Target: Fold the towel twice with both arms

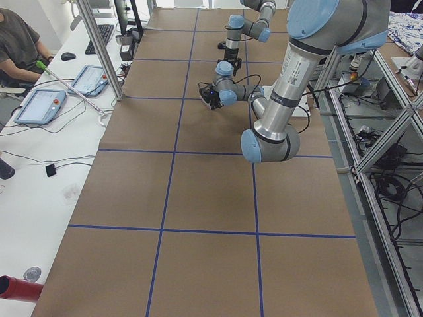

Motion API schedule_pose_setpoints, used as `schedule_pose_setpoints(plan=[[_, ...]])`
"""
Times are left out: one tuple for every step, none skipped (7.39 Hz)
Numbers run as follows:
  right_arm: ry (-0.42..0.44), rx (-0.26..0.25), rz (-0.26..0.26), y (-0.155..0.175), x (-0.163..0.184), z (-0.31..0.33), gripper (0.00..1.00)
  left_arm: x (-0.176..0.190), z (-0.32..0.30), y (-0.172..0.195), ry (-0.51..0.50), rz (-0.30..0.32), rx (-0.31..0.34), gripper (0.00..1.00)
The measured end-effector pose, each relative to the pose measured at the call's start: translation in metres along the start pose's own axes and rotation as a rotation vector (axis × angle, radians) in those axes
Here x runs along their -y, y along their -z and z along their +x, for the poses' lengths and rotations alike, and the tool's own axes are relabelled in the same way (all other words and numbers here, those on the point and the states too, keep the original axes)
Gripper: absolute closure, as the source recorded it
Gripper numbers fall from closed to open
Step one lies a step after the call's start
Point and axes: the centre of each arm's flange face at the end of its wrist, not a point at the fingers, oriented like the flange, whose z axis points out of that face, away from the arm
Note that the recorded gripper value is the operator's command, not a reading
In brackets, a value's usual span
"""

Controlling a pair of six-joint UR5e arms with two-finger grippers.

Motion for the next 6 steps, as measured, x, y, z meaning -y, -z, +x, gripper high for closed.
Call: schedule_pose_setpoints(plan=[[0.000, -0.001, 0.001, 0.000, 0.001, 0.000, 0.00, 0.000, 0.000, 0.000, 0.001, 0.001, -0.001, 1.00], [-0.001, -0.001, 0.002, -0.001, 0.001, 0.001, 0.00, 0.000, 0.001, 0.001, 0.001, 0.002, -0.005, 1.00], [0.000, -0.001, 0.002, -0.001, 0.001, 0.001, 0.00, 0.001, 0.003, 0.003, 0.002, 0.006, -0.013, 1.00], [0.000, -0.001, 0.001, 0.000, 0.001, 0.001, 0.00, 0.002, 0.005, 0.006, 0.003, 0.010, -0.026, 1.00], [-0.001, 0.002, 0.000, 0.001, 0.001, 0.000, 0.00, 0.007, 0.009, 0.010, 0.012, 0.015, -0.045, 1.00], [-0.003, 0.006, 0.001, 0.003, 0.002, -0.002, 0.00, 0.018, 0.014, 0.014, 0.030, 0.022, -0.071, 1.00]])
